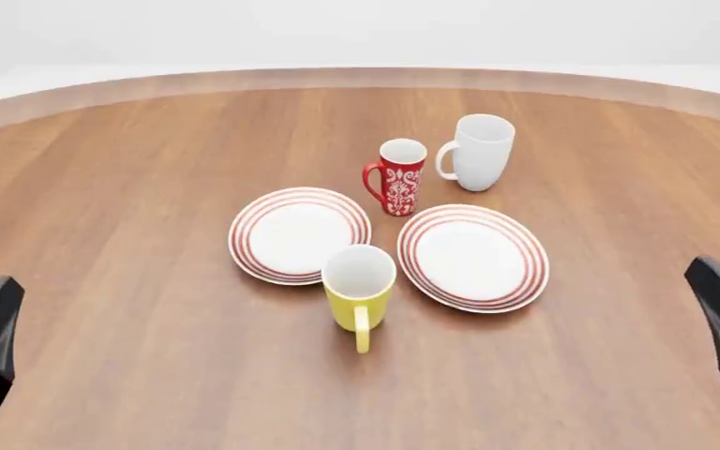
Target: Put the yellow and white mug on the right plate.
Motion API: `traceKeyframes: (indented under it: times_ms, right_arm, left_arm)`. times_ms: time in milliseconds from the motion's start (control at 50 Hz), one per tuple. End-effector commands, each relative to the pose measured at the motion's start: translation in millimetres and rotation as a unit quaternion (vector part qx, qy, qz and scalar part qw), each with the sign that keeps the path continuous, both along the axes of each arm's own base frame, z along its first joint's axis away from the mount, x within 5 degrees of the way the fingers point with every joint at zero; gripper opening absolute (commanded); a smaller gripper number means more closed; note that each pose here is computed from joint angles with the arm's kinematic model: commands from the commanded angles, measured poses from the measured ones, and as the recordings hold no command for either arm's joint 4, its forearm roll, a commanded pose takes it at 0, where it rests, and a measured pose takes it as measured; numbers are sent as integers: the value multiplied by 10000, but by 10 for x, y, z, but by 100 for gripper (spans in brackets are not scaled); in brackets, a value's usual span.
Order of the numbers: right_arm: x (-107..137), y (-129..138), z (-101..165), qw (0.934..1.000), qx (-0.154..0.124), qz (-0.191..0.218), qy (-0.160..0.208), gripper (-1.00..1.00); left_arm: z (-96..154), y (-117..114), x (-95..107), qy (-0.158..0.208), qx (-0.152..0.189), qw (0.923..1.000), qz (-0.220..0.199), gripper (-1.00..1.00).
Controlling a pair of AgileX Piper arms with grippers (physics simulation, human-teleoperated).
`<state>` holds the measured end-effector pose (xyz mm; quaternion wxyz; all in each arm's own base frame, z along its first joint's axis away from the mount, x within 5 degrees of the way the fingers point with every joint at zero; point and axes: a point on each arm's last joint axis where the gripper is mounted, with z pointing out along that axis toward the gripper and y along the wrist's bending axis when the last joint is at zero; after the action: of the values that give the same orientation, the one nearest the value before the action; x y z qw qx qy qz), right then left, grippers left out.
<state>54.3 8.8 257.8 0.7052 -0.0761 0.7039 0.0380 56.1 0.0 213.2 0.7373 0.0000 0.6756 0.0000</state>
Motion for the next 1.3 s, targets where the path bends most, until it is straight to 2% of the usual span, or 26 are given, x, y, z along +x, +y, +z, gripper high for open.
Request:
traceKeyframes:
  times_ms: [20,200,220,260,300,320,380,420,440,480,520,540,580,600,640,660,680,920,1120,1220,1300]
  right_arm:
    - [-16,35,205,9990,-225,343,148,100]
    - [-15,40,387,9990,-71,390,215,100]
    - [-17,51,403,9985,-66,492,231,100]
    - [-27,54,428,9983,-113,543,165,100]
    - [-20,58,416,9978,-342,565,90,100]
    - [0,63,414,9980,-270,557,153,100]
    - [49,92,410,9969,-343,677,202,100]
    - [187,134,421,9959,-342,685,475,100]
    - [260,154,404,9950,-240,660,715,100]
    - [299,231,391,9910,-401,1018,771,100]
    - [340,239,390,9908,-248,965,919,100]
    - [380,258,454,9899,-241,980,1000,100]
    - [394,308,409,9870,-371,1192,1008,100]
    - [456,334,545,9854,-369,1185,1167,100]
    - [480,319,538,9853,-339,1075,1283,100]
    - [518,348,478,9825,-321,1116,1456,100]
    - [747,573,748,9660,12,1369,2193,100]
    - [803,699,836,9609,38,1610,2253,100]
    - [845,743,933,9587,140,1625,2329,100]
    - [862,808,979,9543,254,1709,2440,100]
    - [879,870,998,9461,596,1693,2697,100]
  left_arm:
    - [0,0,0,0,0,10000,0,100]
    - [0,0,0,0,0,10000,0,100]
    - [0,0,0,0,0,10000,0,100]
    - [0,0,0,0,0,10000,0,100]
    - [0,0,0,0,0,10000,0,100]
    - [0,0,0,0,0,10000,0,100]
    - [0,0,0,0,0,10000,0,100]
    - [0,0,0,0,0,10000,0,100]
    - [0,0,0,0,0,10000,0,100]
    - [0,0,0,0,0,10000,0,100]
    - [0,0,0,0,0,10000,0,100]
    - [0,0,0,0,0,10000,0,100]
    - [0,0,0,0,0,10000,0,100]
    - [0,0,0,0,0,10000,0,100]
    - [0,0,0,0,0,10000,0,100]
    - [0,0,0,0,0,10000,0,100]
    - [0,0,0,0,0,10000,0,100]
    - [0,0,0,0,0,10000,0,100]
    - [0,0,0,0,0,10000,0,100]
    - [0,0,0,0,0,10000,0,100]
    - [0,0,0,0,0,10000,0,100]
